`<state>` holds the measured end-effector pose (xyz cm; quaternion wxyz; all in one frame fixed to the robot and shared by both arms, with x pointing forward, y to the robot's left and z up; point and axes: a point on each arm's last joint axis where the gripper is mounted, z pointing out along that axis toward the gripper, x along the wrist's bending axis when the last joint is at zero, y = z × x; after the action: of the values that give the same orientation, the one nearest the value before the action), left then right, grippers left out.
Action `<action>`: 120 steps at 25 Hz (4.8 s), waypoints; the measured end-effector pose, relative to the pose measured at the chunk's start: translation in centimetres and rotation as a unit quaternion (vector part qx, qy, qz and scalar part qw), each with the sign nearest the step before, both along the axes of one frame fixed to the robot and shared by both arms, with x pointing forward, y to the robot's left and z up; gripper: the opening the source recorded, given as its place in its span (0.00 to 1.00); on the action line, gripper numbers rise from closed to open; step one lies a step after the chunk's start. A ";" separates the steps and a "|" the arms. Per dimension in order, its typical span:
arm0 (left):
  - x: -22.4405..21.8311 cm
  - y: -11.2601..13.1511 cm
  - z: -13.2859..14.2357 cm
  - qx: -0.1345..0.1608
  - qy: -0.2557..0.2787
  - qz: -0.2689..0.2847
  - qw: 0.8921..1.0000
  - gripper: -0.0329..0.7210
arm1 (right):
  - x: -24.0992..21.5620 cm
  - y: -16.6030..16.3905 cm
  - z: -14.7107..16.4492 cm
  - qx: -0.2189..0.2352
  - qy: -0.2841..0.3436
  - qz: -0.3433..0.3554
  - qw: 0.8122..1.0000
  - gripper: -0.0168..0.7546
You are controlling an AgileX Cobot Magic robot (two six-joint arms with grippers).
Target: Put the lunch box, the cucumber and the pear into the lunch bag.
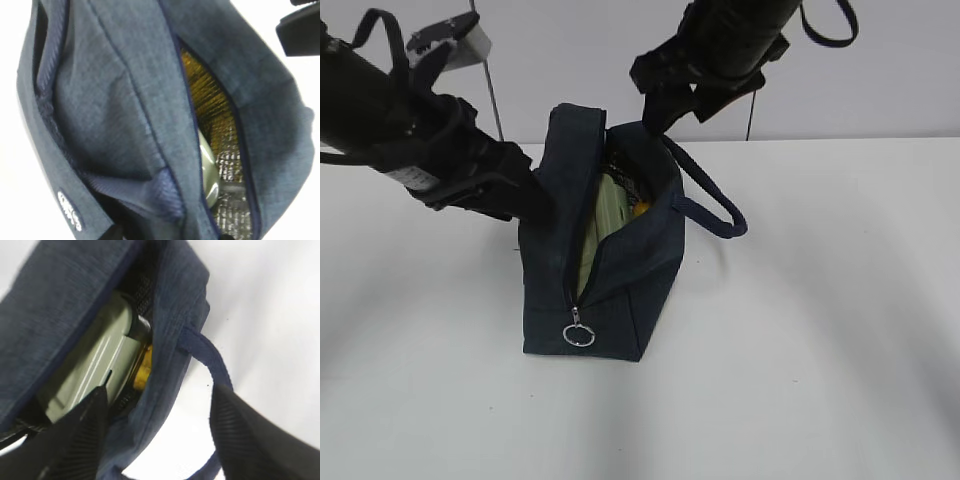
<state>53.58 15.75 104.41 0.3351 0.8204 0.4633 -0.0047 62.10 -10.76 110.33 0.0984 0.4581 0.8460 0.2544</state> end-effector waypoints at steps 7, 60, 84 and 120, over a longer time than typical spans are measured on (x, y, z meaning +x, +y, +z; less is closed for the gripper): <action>-1.9 0.7 4.1 -0.010 -0.081 -0.022 0.996 0.52 | -4.6 -1.2 2.0 0.037 -0.048 0.006 0.998 0.67; -11.1 4.0 -2.7 -0.070 -0.241 0.011 0.968 0.51 | -14.1 4.0 -17.6 0.126 -0.088 0.241 0.958 0.38; -11.1 4.0 -2.7 -0.070 -0.241 0.011 0.968 0.41 | -16.8 2.9 -19.3 0.091 -0.199 0.171 0.961 0.36; -11.2 4.0 -2.7 -0.071 -0.240 0.010 0.968 0.36 | -13.8 5.2 -22.6 0.114 -0.215 0.123 0.962 0.36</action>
<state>42.42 19.76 101.71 0.4938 0.7670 0.3758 0.1631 48.28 -5.54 87.76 0.1936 0.2935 0.8200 0.4517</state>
